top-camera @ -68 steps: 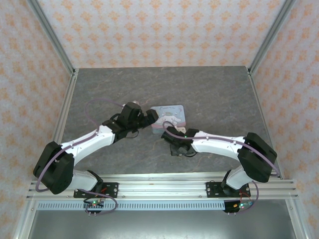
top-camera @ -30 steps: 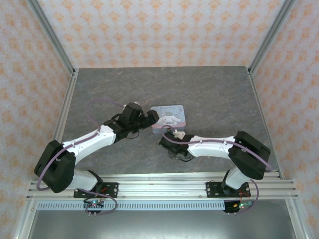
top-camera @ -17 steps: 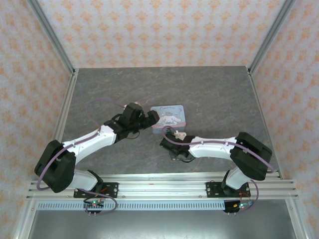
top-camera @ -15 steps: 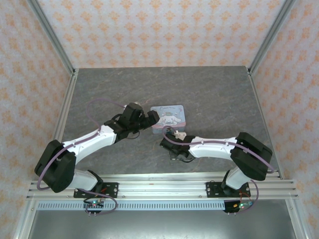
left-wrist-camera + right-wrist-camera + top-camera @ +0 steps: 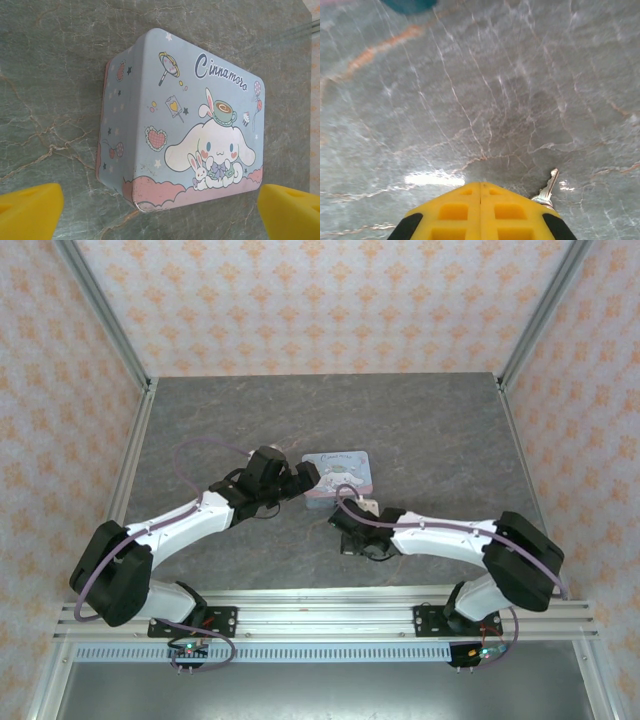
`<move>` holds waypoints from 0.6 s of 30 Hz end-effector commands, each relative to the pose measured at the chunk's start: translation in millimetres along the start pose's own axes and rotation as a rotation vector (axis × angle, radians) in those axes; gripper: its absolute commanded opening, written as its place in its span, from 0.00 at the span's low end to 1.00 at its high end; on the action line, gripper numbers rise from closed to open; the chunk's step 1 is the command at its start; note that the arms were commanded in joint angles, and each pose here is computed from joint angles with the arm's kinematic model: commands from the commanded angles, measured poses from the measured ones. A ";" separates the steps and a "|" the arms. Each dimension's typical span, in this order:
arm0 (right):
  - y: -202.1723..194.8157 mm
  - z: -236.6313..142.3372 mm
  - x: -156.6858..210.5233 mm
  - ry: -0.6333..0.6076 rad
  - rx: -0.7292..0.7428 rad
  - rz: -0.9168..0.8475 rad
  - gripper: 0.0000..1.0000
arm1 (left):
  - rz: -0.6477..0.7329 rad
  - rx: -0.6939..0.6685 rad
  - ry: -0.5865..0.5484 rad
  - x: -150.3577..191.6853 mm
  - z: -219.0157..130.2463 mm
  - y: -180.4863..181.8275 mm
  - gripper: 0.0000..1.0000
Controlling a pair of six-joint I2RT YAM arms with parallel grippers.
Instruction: Unlock the padlock with the key
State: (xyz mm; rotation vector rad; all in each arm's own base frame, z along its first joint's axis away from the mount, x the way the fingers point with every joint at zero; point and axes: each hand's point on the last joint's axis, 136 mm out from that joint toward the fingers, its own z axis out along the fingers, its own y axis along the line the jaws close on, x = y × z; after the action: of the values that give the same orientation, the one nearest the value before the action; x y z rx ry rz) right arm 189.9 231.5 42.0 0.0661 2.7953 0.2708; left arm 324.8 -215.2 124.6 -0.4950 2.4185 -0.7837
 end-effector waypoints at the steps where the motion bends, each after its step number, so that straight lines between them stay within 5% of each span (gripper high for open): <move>1: 4.9 -11.0 -10.6 -0.027 -0.044 0.008 0.00 | -0.003 0.013 -0.005 -1.5 -3.3 -8.9 1.00; 3: 3.2 -14.2 -12.4 -0.030 -0.044 0.013 0.01 | -0.003 0.014 -0.007 -1.8 -4.4 -9.3 1.00; 5: -4.6 -14.5 -9.8 -0.022 -0.017 0.023 0.12 | -0.004 0.016 -0.007 -2.1 -5.4 -9.5 1.00; 10: -28.1 -10.3 5.2 0.013 0.055 0.050 0.51 | -0.002 0.023 -0.012 -2.7 -7.2 -11.3 1.00; 18: -41.0 -3.7 15.1 0.026 0.077 0.057 0.52 | -0.007 0.023 -0.006 -0.5 -3.0 -10.0 1.00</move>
State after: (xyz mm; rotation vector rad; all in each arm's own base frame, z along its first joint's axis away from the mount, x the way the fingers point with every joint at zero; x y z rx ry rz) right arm 174.3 200.2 34.1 0.1367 2.8364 0.2211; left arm 324.8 -215.3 124.6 -0.4959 2.4180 -0.7843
